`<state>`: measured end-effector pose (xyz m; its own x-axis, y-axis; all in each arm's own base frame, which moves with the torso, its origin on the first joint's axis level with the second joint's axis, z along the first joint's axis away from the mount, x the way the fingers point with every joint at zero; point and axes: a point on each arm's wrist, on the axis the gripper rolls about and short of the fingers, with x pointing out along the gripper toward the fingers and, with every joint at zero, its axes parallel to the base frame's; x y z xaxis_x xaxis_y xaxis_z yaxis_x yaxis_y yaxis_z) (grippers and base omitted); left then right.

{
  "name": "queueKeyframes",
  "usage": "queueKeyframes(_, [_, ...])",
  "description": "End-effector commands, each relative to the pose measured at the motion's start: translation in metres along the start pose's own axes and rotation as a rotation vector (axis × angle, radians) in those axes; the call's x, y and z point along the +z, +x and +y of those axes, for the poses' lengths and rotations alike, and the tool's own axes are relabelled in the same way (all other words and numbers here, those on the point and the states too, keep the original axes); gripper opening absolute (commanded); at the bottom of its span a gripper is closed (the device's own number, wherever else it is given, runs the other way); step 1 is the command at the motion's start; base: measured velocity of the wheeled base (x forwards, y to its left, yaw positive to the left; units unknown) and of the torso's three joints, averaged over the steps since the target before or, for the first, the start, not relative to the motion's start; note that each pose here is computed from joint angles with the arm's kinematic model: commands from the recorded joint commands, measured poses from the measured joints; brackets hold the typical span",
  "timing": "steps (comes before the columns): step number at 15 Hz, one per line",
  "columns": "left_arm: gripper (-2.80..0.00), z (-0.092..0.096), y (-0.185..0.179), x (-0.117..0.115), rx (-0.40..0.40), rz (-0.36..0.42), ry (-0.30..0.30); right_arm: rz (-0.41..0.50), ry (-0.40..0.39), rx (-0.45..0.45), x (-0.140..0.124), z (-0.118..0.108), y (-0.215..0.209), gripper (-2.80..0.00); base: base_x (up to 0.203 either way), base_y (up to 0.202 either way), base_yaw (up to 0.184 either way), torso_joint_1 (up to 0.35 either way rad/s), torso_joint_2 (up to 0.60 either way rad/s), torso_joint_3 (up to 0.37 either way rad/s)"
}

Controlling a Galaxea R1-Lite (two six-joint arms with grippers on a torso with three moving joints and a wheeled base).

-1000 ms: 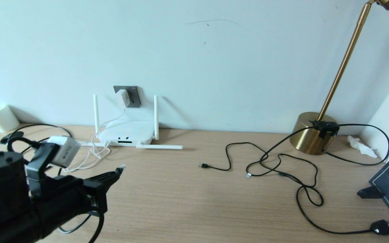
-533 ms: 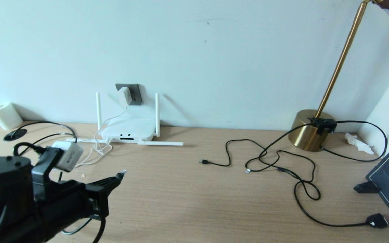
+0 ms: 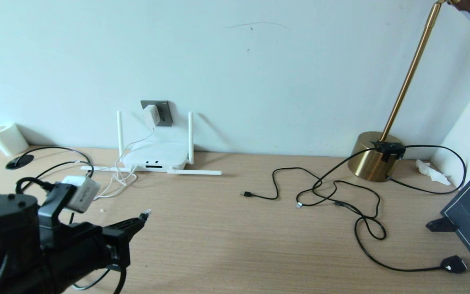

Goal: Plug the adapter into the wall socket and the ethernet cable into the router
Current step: Align cable and router interface

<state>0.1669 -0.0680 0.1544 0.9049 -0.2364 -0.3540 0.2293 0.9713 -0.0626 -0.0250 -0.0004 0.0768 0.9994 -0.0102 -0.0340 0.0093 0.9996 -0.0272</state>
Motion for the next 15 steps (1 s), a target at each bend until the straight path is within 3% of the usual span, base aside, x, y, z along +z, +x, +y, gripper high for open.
queueKeyframes(1, [-2.8,0.0,-0.003,0.001,0.001,-0.013,-0.005,0.003,-0.001,0.0,0.0,0.0,0.0,0.0,0.0,0.0,0.0,-0.098,0.24,0.158])
queueKeyframes(5, [-2.8,0.002,-0.005,0.005,0.059,-0.041,-0.006,0.002,0.02,-0.005,0.0,0.0,0.0,0.0,0.0,0.0,0.0,-0.16,0.43,0.269])
queueKeyframes(9, [-2.8,0.002,-0.021,0.02,0.058,-0.189,0.007,0.002,0.031,-0.005,0.0,0.0,0.0,0.0,0.0,0.0,0.0,-0.129,0.37,0.24])
queueKeyframes(11, [-2.8,0.003,-0.022,0.02,0.077,-0.193,0.044,0.001,0.027,-0.004,0.0,0.0,0.0,0.0,0.0,0.0,0.0,-0.029,0.08,0.057])
queueKeyframes(15, [-2.8,0.006,0.005,0.029,0.152,-0.156,0.038,0.001,0.039,-0.004,0.0,0.0,0.0,0.0,0.0,0.0,0.0,-0.001,0.02,0.012])
